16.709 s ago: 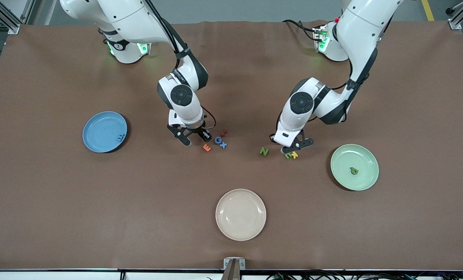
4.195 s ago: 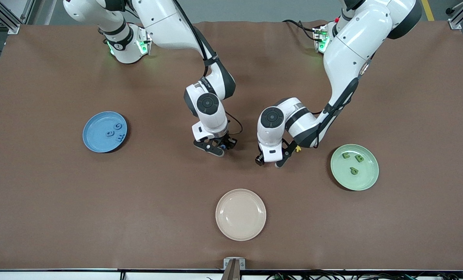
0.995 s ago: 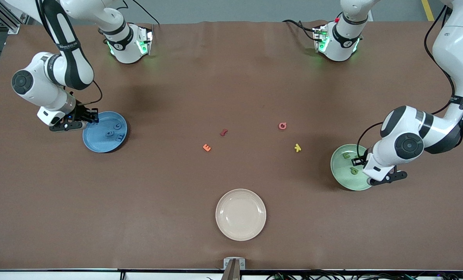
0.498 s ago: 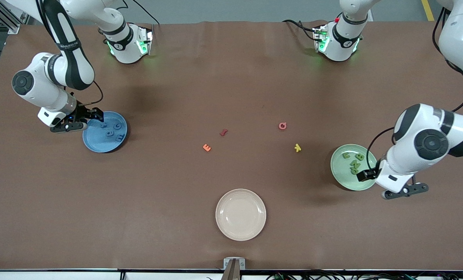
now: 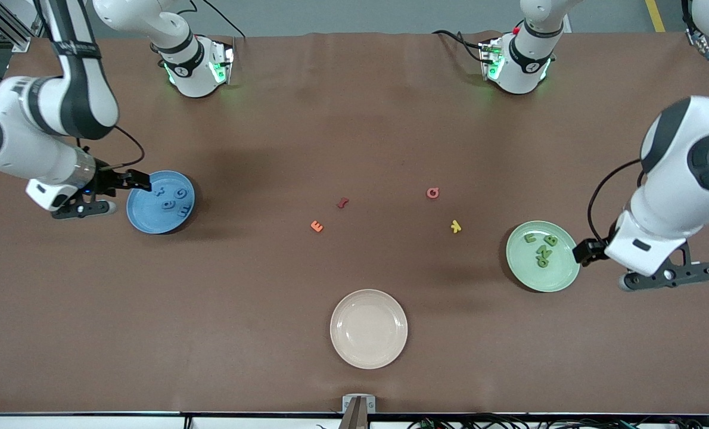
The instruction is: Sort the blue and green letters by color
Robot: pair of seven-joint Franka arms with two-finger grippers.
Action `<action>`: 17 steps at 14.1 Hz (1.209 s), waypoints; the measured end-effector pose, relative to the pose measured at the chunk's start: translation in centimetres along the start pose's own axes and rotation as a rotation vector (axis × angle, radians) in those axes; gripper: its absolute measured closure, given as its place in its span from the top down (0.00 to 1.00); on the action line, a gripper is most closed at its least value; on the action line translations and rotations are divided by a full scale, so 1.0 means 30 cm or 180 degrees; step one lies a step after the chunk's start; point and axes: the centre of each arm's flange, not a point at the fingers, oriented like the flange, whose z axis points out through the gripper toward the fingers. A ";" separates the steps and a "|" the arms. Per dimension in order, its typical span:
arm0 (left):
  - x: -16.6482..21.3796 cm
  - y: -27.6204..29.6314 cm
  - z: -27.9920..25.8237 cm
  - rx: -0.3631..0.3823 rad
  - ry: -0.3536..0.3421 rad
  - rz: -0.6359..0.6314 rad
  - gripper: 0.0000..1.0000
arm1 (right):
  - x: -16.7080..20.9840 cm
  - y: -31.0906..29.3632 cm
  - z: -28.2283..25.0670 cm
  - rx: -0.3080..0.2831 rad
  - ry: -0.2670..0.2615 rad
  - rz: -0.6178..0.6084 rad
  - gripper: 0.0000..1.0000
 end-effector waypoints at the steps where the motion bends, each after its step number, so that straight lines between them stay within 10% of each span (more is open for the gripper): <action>1: -0.015 0.038 -0.053 -0.0022 0.0059 0.0056 1.00 | 0.019 -0.006 -0.087 -0.0027 -0.0016 0.0007 1.00; 17: -0.238 -0.368 -0.399 -0.0593 -0.0494 0.0083 1.00 | 0.144 -0.035 -0.438 -0.0376 0.0352 0.0214 1.00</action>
